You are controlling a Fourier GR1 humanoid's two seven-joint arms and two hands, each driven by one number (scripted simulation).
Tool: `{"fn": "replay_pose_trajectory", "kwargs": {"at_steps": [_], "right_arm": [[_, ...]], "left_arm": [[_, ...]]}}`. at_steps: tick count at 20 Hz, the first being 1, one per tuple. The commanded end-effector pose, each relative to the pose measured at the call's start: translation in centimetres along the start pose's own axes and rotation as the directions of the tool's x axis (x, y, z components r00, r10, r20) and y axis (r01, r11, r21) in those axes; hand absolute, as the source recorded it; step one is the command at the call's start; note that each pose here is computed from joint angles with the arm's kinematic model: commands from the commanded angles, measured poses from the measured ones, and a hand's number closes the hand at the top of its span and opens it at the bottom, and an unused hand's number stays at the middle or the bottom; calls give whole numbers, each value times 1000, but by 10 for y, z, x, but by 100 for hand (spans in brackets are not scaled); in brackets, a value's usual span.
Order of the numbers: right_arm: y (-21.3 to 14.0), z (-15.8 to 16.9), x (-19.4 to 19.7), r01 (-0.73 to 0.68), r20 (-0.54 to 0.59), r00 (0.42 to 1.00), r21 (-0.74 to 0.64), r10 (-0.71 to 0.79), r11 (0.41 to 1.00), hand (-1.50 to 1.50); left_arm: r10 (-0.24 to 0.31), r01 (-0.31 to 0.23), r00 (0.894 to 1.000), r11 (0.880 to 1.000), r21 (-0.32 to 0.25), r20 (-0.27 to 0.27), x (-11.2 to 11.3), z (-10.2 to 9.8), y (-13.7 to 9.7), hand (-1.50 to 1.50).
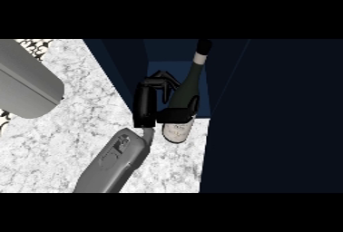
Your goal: Pick up the wine, place it into the cabinet and close the cabinet
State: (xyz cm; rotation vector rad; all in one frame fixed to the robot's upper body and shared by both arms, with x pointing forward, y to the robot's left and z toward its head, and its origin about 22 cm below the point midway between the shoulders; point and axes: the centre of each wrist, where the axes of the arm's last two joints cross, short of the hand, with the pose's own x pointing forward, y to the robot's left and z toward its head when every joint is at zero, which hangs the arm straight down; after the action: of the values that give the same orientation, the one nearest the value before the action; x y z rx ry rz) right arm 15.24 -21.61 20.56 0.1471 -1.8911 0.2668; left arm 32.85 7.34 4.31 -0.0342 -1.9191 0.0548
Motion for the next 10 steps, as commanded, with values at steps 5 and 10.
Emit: {"fn": "replay_pose_trajectory", "kwargs": {"at_steps": [5,10], "right_arm": [[1,35,16,42,55,997,34,-44,999,-150],[-5,13,9,44,40,998,24,-45,999,-150]], "left_arm": [[18,-18,1000,999,43,5,-13,-13,28,150],[24,-24,999,1000,7,-38,-11,-39,17,150]]}}
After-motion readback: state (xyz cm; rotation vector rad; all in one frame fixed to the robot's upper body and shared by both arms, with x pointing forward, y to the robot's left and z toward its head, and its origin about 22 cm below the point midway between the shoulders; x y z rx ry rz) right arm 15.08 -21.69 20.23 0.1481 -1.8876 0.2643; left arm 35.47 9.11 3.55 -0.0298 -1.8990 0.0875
